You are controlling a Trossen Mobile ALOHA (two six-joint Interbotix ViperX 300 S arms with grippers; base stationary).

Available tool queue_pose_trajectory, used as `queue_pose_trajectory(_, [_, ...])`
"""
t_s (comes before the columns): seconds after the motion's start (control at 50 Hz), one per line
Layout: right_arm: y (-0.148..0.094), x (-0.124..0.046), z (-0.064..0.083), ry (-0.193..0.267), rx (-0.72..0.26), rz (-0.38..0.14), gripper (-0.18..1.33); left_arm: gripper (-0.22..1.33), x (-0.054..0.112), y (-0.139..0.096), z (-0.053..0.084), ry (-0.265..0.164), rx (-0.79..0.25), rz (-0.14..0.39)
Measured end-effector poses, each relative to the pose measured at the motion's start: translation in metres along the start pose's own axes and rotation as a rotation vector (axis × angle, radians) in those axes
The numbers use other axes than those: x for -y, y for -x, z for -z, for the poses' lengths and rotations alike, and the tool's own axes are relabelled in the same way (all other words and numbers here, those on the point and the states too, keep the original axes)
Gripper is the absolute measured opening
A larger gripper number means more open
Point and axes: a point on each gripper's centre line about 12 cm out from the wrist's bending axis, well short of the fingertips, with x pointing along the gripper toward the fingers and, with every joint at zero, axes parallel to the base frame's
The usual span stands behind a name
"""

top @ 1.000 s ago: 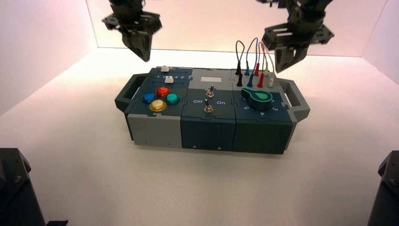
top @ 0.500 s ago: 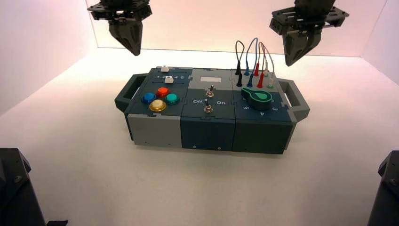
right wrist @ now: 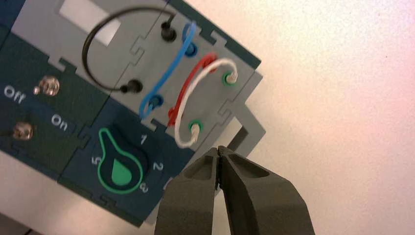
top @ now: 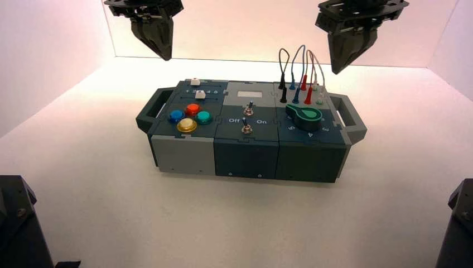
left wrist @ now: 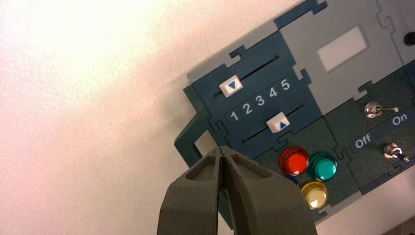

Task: Move the box closer.

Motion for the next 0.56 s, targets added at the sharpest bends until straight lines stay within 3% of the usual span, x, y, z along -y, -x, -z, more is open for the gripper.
queue_pose_trajectory(0.56, [0.0095,-0.0016,0.0051,-0.004,0.069,0.004,-0.14,-0.16,0.0006,0.0039,0.0001,-0.002,0.016,-0.004])
